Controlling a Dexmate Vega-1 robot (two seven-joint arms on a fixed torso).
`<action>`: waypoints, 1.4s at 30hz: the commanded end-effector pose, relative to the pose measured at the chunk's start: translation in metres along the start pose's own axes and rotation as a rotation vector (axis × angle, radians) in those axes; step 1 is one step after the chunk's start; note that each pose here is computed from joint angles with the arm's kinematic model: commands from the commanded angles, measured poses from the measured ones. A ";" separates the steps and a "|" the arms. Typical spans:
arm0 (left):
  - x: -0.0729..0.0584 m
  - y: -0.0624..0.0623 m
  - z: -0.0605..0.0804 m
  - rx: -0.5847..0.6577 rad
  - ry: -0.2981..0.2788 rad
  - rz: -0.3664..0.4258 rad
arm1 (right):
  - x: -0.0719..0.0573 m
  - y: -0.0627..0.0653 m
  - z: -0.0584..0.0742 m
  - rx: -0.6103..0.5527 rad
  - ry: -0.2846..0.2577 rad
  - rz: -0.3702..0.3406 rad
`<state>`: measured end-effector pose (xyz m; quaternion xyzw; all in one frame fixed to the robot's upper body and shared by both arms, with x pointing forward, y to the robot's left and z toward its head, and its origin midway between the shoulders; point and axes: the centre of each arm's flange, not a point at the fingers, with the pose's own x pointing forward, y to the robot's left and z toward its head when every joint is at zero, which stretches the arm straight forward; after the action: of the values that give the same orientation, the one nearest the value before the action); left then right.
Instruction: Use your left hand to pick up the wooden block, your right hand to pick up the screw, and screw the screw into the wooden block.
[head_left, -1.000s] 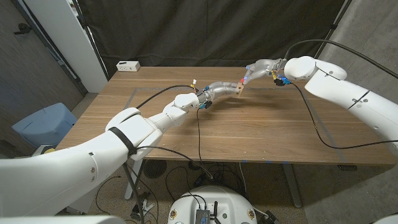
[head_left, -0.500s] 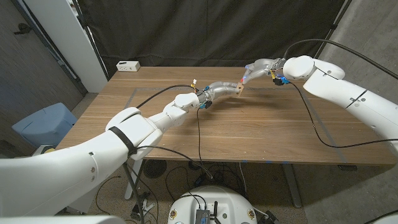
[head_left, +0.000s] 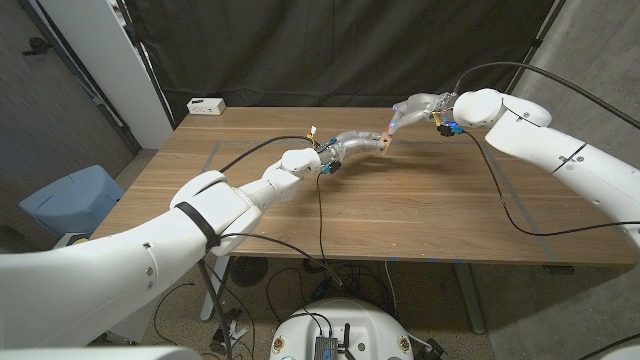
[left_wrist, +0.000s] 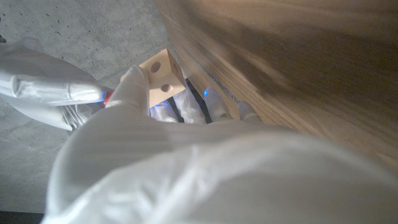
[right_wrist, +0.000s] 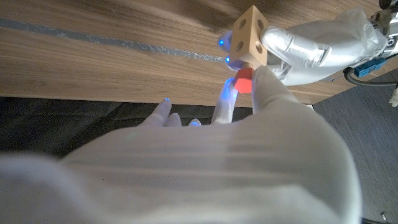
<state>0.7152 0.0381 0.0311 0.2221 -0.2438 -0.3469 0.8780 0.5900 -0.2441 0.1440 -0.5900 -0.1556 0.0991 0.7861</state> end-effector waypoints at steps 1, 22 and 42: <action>0.003 0.000 0.000 -0.003 0.020 0.006 | 0.003 -0.001 0.001 -0.003 0.003 -0.009; 0.004 0.000 -0.001 -0.007 0.030 0.007 | 0.010 0.004 -0.002 0.000 0.030 -0.030; 0.005 -0.004 0.002 -0.007 0.014 -0.009 | 0.007 0.008 0.001 -0.041 0.070 -0.097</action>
<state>0.7175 0.0333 0.0321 0.2228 -0.2302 -0.3438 0.8827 0.5970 -0.2402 0.1391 -0.5960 -0.1559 0.0525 0.7859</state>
